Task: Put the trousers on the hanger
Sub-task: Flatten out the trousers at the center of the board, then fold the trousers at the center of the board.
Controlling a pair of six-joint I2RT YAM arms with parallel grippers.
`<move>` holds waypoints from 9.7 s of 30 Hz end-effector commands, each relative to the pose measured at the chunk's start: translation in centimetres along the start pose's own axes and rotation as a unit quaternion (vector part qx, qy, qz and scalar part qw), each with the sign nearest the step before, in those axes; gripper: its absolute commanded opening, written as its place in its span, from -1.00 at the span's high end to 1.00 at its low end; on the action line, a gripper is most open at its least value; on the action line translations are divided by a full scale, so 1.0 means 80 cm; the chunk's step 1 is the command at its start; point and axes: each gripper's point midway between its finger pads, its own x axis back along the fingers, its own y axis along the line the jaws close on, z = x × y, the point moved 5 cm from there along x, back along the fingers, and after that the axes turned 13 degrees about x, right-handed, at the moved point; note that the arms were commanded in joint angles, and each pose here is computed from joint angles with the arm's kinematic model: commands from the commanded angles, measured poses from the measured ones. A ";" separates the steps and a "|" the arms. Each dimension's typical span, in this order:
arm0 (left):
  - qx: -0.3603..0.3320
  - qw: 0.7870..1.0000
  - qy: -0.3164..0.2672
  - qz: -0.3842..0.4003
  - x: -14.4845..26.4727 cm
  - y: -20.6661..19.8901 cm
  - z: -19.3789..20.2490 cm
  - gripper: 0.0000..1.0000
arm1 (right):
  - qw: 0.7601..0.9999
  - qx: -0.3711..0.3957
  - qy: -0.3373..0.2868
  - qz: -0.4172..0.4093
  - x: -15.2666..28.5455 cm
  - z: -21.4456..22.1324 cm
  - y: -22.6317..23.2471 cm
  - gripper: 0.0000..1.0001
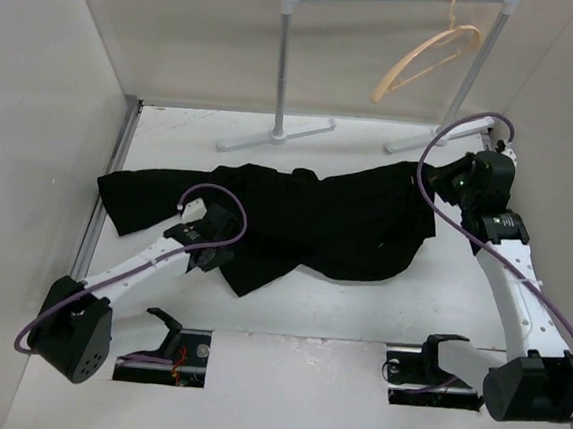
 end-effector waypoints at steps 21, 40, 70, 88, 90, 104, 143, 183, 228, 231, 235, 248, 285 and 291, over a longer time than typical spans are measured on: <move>0.185 0.979 -0.060 -0.055 0.098 0.080 -0.098 0.96 | 0.974 -0.094 -0.097 0.183 -0.066 -0.145 -0.142 0.92; 0.179 0.973 -0.141 -0.032 0.088 0.009 -0.190 0.03 | 0.987 -0.041 -0.079 0.136 -0.027 -0.065 -0.064 -0.29; 0.142 0.987 -0.004 -0.076 -0.080 -0.025 -0.126 0.12 | 0.972 0.056 0.229 0.003 0.095 0.263 -0.053 -0.30; 0.208 0.969 -0.095 0.094 0.053 -0.065 -0.193 0.96 | 0.953 0.087 0.291 0.018 0.029 0.326 -0.027 -0.19; 0.221 0.963 -0.102 0.114 0.075 -0.072 -0.202 0.97 | 0.950 0.085 0.300 0.022 0.028 0.331 -0.028 0.22; 0.320 0.929 -0.148 0.115 0.056 -0.112 -0.347 0.96 | 0.937 0.099 0.334 0.027 0.121 0.332 -0.073 0.83; 0.365 0.919 -0.117 -0.094 -0.111 0.059 -0.301 0.86 | 0.989 0.039 0.139 -0.011 0.010 0.122 -0.015 -0.29; 0.302 0.945 -0.098 -0.080 -0.154 0.012 -0.272 0.72 | 0.968 -0.067 0.100 0.221 -0.280 -0.017 -0.223 0.92; 0.330 0.907 -0.102 -0.241 -0.077 0.167 -0.188 0.93 | 0.991 0.042 0.118 -0.039 0.084 0.178 -0.028 -0.42; 0.318 0.911 -0.131 -0.229 -0.079 0.148 -0.244 0.94 | 0.994 0.019 0.105 0.017 0.083 0.169 -0.067 -0.40; 0.290 0.918 -0.165 -0.214 -0.076 0.104 -0.305 0.78 | 0.990 -0.004 0.104 0.095 0.077 0.168 -0.112 -0.42; 0.300 0.930 -0.143 -0.154 -0.023 0.102 -0.229 0.12 | 0.965 -0.077 0.064 0.243 0.023 0.121 -0.192 -0.13; 0.428 0.872 -0.151 -0.183 0.024 0.177 -0.187 1.00 | 0.948 -0.122 0.084 0.283 0.047 0.178 -0.228 0.86; 0.424 0.868 -0.196 -0.166 0.076 0.164 -0.208 1.00 | 0.951 -0.107 0.108 0.268 0.094 0.166 -0.194 0.88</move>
